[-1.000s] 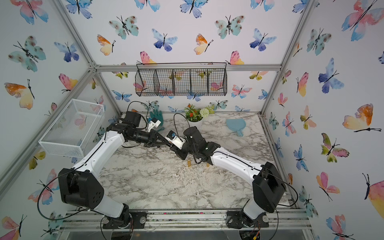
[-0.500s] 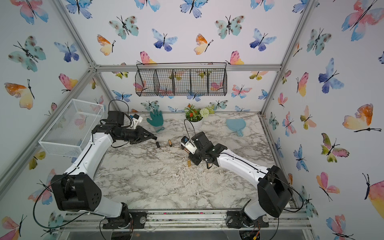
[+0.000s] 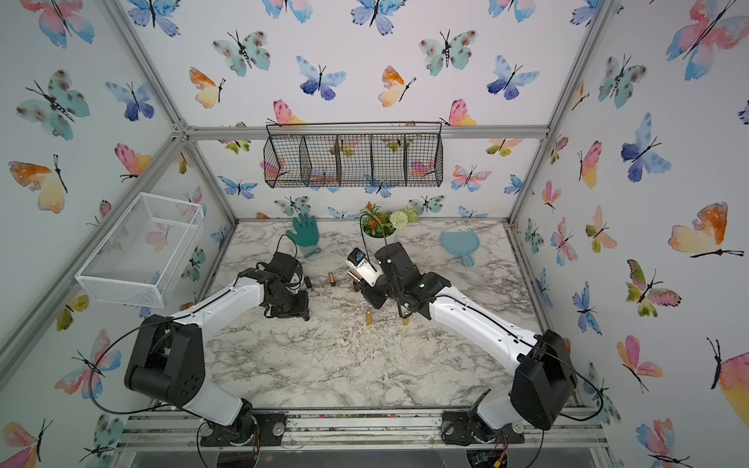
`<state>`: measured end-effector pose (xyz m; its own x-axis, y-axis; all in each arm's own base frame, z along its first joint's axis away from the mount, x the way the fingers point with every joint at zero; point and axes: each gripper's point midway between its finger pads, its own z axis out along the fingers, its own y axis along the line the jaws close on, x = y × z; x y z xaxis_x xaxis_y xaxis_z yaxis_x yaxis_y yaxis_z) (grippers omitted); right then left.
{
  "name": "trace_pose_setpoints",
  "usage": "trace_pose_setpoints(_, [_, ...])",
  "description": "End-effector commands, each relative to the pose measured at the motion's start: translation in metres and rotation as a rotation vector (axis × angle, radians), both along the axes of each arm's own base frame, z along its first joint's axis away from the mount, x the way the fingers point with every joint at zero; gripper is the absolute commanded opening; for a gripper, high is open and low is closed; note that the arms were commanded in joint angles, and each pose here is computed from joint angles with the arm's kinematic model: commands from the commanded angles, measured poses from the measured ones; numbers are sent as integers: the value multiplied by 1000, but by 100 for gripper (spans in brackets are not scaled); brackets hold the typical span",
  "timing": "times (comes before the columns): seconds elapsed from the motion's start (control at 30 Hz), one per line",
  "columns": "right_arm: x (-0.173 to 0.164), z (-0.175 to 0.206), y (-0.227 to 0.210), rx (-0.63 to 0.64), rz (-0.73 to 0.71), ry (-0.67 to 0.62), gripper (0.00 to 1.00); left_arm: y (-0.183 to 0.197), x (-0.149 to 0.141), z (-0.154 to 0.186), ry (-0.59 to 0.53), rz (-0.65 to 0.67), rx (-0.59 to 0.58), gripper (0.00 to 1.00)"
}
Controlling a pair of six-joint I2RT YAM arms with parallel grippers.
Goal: Open the lipstick cap
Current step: Place the cover at the center of the board.
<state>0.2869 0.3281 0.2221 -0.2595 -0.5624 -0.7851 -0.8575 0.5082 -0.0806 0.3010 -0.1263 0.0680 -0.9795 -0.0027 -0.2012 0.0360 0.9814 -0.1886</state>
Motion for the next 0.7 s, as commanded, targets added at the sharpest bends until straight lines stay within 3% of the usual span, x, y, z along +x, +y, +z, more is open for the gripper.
trace_pose_setpoints(0.0, [-2, 11, 8, 29, 35, -12, 2, 7, 2, -16, -3, -16, 110, 0])
trace_pose_setpoints(0.3, [-3, 0, 9, 16, 40, 7, 2, 1, -12, -36, 32, -48, 145, 6])
trace_pose_setpoints(0.5, [-3, -5, 8, 4, 38, 15, 2, -2, -11, -30, 16, -52, 141, 41])
trace_pose_setpoints(0.67, [-5, -5, 8, 7, 40, 22, 2, -5, -2, -2, -42, -39, 118, 48])
